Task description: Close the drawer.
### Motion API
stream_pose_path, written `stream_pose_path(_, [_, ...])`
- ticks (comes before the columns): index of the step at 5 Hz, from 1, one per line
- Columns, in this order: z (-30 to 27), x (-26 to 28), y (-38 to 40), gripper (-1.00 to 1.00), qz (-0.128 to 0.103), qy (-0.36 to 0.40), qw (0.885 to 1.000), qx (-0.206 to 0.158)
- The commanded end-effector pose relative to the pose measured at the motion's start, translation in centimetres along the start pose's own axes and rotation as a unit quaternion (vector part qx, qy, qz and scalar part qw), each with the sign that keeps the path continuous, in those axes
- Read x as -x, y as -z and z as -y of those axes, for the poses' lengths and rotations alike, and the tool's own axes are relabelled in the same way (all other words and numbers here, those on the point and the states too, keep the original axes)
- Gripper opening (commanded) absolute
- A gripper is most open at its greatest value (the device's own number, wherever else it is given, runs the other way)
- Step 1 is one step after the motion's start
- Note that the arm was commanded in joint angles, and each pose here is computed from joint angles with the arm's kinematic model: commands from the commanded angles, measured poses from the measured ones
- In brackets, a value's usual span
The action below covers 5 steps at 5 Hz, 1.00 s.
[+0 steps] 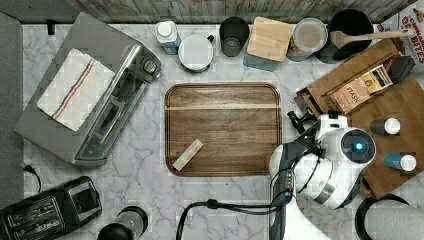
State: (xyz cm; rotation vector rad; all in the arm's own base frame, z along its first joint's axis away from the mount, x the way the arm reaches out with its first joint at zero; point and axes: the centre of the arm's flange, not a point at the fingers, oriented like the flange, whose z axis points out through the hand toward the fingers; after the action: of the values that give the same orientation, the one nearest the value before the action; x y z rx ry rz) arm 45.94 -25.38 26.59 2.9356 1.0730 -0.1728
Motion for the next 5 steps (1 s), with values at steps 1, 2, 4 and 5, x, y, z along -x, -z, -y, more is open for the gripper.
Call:
stream_pose_path(1, [-11.1, 3.8, 6.9, -1.0, -0.085, -0.022, 0.982, 0.165])
stream_pose_path(2, [-11.2, 4.2, 8.3, -1.0, -0.085, -0.019, 0.985, 0.146])
stream_pose_path(4, [-11.2, 4.2, 8.3, -1.0, -0.085, -0.019, 0.985, 0.146])
stream_pose_path(5, [-11.2, 4.2, 8.3, -1.0, -0.085, -0.019, 0.985, 0.146])
